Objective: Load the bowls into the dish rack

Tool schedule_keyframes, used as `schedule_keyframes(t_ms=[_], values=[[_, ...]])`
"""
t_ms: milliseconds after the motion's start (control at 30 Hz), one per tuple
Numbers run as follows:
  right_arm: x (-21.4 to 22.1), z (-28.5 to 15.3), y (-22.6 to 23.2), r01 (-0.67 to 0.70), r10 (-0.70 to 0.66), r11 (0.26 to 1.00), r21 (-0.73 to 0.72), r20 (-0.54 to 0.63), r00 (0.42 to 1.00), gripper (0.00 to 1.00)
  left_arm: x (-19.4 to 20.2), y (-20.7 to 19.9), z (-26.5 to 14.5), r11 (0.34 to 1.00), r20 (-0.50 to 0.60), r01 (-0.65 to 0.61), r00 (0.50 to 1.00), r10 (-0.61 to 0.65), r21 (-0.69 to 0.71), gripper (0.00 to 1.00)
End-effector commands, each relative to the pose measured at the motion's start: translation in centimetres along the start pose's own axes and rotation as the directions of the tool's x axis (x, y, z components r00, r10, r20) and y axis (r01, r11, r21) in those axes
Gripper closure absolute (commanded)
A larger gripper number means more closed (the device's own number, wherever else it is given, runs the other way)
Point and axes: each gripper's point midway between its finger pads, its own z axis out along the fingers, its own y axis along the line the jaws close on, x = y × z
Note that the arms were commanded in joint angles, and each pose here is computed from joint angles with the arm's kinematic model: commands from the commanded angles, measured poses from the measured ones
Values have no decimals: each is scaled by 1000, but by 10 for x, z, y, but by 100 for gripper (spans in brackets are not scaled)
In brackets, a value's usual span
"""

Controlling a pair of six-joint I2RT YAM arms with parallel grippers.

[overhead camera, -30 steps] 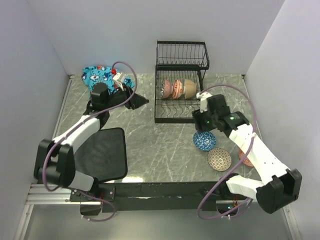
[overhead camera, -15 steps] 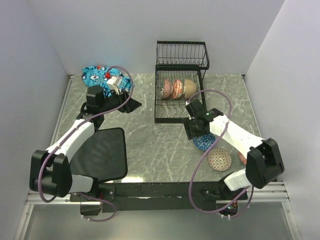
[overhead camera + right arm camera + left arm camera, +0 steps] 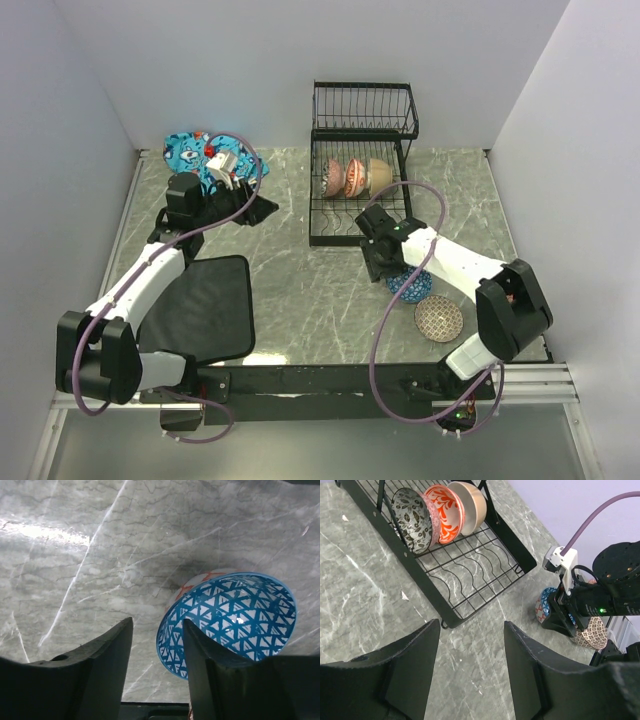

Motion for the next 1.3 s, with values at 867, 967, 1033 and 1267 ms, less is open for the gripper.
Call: schedule_keyframes(t_ms=[867, 967, 1033, 1267], values=[[4, -76, 156, 477, -413, 846, -239, 270, 870, 98, -14, 4, -29, 997, 96, -53, 994, 58, -47, 36], [7, -76, 162, 525, -456, 817, -239, 291, 841, 87, -11, 7, -32, 995, 94, -73, 992, 79, -67, 35], [8, -72, 163, 538, -468, 811, -230, 298, 832, 86, -11, 8, -33, 994, 95, -83, 991, 90, -74, 35], [-1, -58, 169, 614, -547, 775, -148, 327, 771, 100, -7, 8, -36, 995, 115, -73, 990, 81, -70, 34]])
